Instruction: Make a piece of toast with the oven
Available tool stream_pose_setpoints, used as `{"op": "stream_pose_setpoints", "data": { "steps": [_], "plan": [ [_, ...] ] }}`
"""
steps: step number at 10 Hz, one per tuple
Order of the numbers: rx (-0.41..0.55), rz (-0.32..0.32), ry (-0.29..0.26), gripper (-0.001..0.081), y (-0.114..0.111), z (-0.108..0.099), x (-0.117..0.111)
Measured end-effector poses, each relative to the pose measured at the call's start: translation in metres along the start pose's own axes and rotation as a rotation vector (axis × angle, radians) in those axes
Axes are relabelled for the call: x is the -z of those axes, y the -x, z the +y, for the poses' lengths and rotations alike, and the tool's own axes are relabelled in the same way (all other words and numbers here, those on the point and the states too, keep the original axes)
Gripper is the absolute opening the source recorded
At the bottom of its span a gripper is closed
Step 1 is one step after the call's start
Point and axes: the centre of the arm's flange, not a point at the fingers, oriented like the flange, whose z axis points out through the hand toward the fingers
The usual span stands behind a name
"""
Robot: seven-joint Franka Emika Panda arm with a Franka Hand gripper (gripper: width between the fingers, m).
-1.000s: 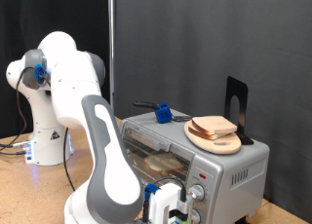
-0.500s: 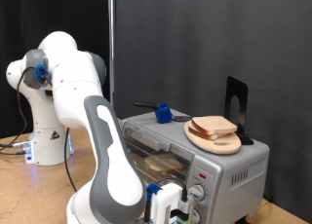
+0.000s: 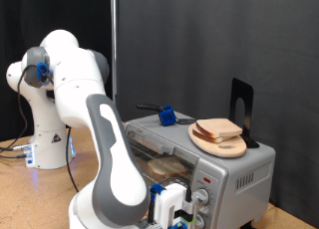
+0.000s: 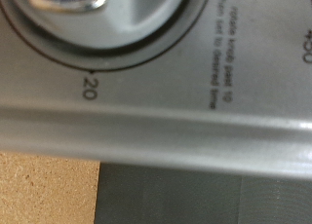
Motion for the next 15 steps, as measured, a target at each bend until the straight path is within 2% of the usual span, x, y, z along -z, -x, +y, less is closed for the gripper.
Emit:
{"op": "stream_pose_setpoints", "data": {
  "steps": [2, 8, 15],
  "plan": [
    [0.014, 0.015, 0.0, 0.0086, 0.002, 0.0, 0.0],
    [0.213, 0.106, 0.005, 0.0087, 0.012, 0.0, 0.0],
    [0.405, 0.161, -0.003, 0.009, 0.016, 0.005, 0.0]
  ]
}}
